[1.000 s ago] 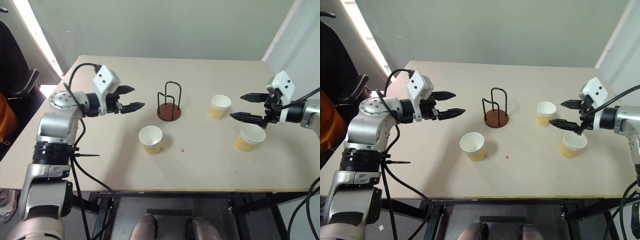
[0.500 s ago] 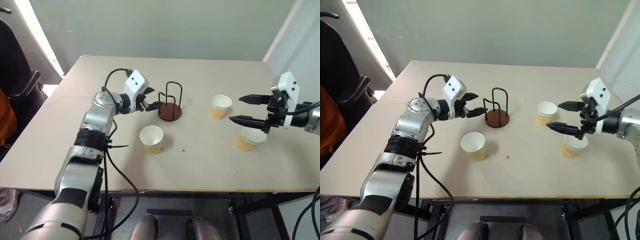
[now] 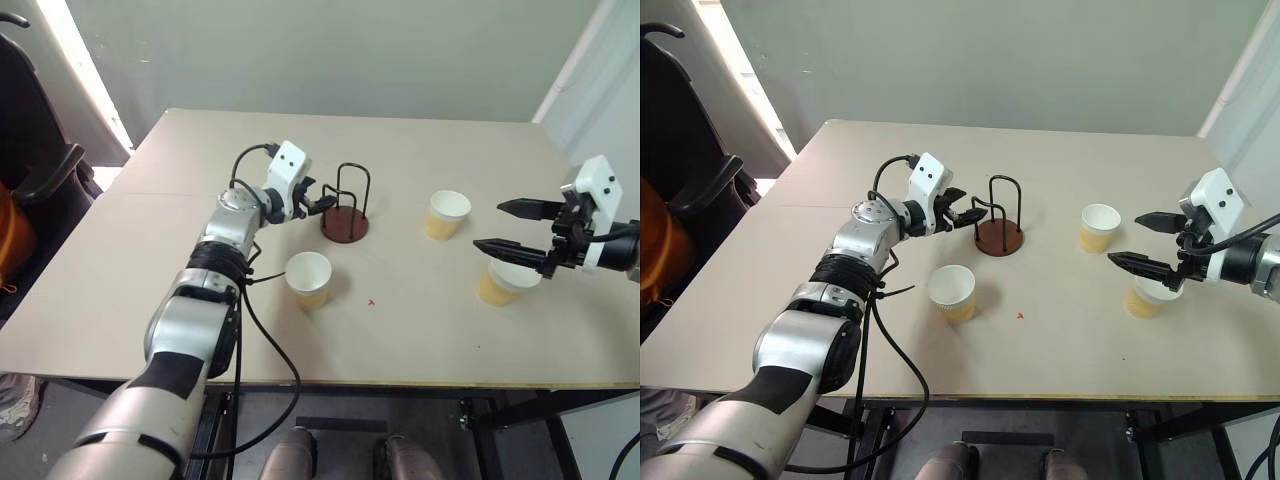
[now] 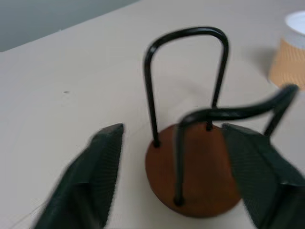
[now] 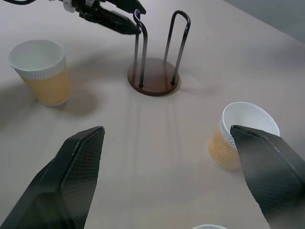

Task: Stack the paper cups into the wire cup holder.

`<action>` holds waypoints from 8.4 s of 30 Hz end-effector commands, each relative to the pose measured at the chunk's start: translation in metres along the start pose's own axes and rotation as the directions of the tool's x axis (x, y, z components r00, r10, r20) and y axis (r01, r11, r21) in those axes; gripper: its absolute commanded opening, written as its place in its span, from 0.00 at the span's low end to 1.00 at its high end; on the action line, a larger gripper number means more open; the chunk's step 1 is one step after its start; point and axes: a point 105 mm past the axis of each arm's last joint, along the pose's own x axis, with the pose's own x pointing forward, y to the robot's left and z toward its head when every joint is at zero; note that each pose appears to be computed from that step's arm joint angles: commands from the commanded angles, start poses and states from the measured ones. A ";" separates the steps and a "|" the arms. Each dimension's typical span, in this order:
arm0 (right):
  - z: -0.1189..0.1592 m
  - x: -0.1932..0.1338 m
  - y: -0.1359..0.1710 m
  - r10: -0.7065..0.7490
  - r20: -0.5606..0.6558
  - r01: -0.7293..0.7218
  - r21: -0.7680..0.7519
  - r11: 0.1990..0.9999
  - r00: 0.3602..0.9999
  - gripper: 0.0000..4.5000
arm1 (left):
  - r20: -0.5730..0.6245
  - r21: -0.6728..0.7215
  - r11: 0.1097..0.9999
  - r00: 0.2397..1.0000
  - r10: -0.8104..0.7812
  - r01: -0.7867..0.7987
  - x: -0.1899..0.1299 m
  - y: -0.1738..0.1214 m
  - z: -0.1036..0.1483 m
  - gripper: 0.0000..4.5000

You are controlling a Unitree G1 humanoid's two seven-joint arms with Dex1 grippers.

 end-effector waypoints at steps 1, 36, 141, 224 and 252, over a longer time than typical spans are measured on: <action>0.015 -0.013 -0.002 -0.045 0.030 0.046 -0.049 0.998 0.999 0.98 | 0.069 0.019 0.999 0.997 0.025 -0.026 0.002 0.004 0.023 0.50; 0.007 -0.026 0.036 0.225 -0.144 -0.238 -0.080 0.968 0.964 0.98 | -0.048 0.284 0.640 0.677 -0.734 0.714 -0.054 -0.146 0.048 0.01; 0.069 0.035 0.074 0.600 -0.382 -0.699 -0.524 0.486 0.703 0.01 | -0.101 0.374 0.684 0.761 -0.641 0.626 -0.165 -0.095 0.071 1.00; 0.121 0.033 0.064 0.629 -0.229 -0.606 -0.629 0.487 0.743 0.01 | -0.081 0.369 0.791 0.864 -0.496 0.488 -0.145 -0.073 0.069 1.00; 0.059 0.058 0.090 0.621 -0.470 -0.750 -0.579 0.319 0.628 0.01 | -0.188 0.274 0.698 0.749 -0.636 0.661 -0.198 -0.091 0.046 1.00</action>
